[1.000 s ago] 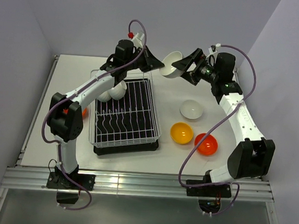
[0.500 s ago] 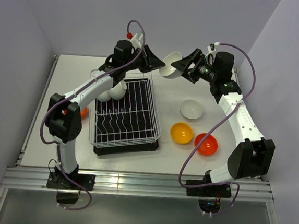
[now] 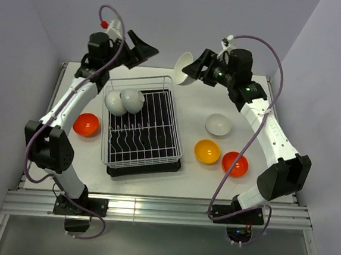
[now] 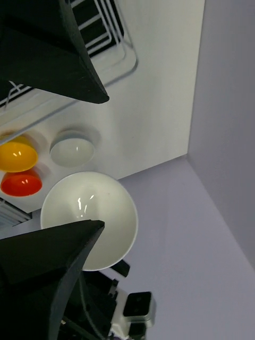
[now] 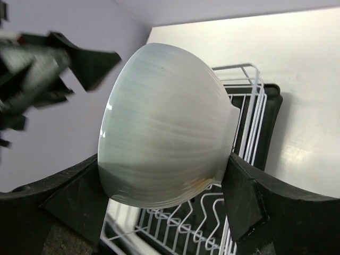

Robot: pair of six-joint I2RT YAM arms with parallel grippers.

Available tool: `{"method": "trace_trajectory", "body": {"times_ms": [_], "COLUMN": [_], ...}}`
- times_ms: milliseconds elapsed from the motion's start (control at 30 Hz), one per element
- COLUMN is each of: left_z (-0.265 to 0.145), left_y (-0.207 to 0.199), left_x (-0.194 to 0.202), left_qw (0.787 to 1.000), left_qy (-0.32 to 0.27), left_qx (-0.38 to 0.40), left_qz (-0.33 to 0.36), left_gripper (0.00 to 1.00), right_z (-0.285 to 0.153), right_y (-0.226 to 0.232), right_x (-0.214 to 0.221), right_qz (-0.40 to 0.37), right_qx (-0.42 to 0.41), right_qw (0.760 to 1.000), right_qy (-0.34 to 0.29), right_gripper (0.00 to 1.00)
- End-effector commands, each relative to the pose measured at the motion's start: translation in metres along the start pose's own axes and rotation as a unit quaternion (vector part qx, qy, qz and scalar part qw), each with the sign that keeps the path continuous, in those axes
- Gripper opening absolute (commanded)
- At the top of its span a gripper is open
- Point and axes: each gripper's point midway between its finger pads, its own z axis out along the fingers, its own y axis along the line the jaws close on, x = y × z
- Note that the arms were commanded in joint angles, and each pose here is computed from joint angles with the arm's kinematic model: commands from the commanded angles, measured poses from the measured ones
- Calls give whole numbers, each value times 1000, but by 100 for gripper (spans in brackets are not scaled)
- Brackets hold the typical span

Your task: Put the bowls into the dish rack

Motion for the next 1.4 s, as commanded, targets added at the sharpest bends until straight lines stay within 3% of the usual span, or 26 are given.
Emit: {"method": "trace_trajectory", "body": {"times_ms": [0,167,467,867,1367], "left_z": [-45,-94,-158,-179,-184], "left_y": [-2,21,57,69,82], "left_x": [-46,-86,-97,-83,-76], "left_qw": [999,993,985,984,984], "left_qy": [-49,-92,-130,-133,-133], "left_qx": [-7,-58,-106,-111,-120], "left_qz": [23,53,50,28,12], "left_gripper": [98,99,100,100,100], "right_z": [9,47,107,150,180], "right_y": [33,42,50,13,-18], "right_x": [-12,27,85,119,141], "right_qz": [-114,-189,-276,-327,-343], "right_qx": [2,37,58,121,158], "right_qw": [993,981,957,933,921], "right_qy": [-29,12,68,91,95], "right_gripper": [0,0,0,0,0]}}
